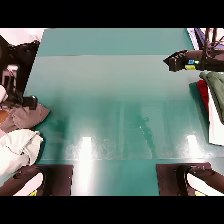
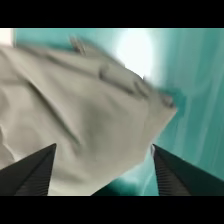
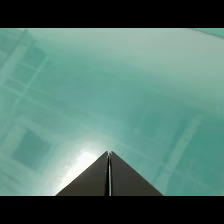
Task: Fold the shirts.
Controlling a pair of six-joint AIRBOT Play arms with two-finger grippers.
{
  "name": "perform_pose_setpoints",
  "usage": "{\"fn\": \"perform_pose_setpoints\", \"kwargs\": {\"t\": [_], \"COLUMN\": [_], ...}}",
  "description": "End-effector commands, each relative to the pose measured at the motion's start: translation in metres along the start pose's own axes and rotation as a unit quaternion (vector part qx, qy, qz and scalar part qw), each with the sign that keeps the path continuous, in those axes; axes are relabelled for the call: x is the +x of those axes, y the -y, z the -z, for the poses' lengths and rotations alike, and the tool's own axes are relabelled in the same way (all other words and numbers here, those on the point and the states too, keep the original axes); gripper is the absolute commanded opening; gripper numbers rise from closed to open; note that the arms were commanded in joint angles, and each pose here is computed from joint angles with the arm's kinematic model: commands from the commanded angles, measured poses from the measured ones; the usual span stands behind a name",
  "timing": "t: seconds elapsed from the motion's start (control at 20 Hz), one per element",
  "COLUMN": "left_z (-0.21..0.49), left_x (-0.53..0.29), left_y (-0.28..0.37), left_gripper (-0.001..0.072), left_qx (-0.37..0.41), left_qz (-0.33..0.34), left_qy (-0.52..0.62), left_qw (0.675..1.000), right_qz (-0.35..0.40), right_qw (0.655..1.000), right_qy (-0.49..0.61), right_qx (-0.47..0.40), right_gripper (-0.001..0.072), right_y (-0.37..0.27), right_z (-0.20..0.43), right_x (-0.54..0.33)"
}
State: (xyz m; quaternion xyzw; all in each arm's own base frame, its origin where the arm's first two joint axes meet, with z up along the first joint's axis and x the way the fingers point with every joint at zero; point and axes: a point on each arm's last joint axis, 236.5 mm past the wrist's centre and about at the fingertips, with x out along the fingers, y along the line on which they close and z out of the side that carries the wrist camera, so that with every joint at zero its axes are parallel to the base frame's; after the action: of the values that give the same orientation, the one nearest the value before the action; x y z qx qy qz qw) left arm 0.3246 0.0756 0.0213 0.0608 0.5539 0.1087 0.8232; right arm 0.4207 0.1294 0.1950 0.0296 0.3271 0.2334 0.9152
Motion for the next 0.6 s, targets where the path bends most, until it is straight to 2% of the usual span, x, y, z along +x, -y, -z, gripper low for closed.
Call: {"fn": "perform_pose_setpoints", "kwargs": {"t": [0.0, 0.2, 0.25, 0.35, 0.4, 0.55], "left_z": [0.027, 0.040, 0.039, 0.035, 0.030, -0.005], "left_x": [0.031, 0.060, 0.062, 0.060, 0.058, 0.036], "left_y": [-0.007, -0.001, -0.001, -0.001, -0.002, 0.007], "left_gripper": [0.0704, 0.0701, 0.0573, 0.0063, 0.0033, 0.0032], "left_qx": [0.001, 0.009, 0.010, 0.013, 0.021, -0.006], "left_qz": [-0.030, -0.033, -0.032, -0.031, -0.030, -0.003], "left_qy": [-0.044, -0.089, -0.088, -0.081, -0.073, -0.030], "left_qw": [0.999, 0.995, 0.996, 0.996, 0.997, 1.000], "right_qz": [-0.006, -0.015, -0.016, -0.019, -0.019, -0.018], "right_qw": [1.000, 1.000, 1.000, 0.999, 0.999, 1.000], "right_qy": [-0.004, -0.016, -0.020, -0.026, -0.025, -0.017], "right_qx": [0.002, 0.005, 0.005, 0.005, 0.005, 0.002], "right_gripper": [0.0016, 0.0016, 0.0016, 0.0016, 0.0016, 0.0015], "right_y": [-0.003, -0.007, -0.008, -0.009, -0.009, -0.011], "right_z": [0.002, 0.007, 0.009, 0.012, 0.012, 0.008], "right_x": [0.000, -0.001, -0.001, -0.001, -0.001, -0.007]}}
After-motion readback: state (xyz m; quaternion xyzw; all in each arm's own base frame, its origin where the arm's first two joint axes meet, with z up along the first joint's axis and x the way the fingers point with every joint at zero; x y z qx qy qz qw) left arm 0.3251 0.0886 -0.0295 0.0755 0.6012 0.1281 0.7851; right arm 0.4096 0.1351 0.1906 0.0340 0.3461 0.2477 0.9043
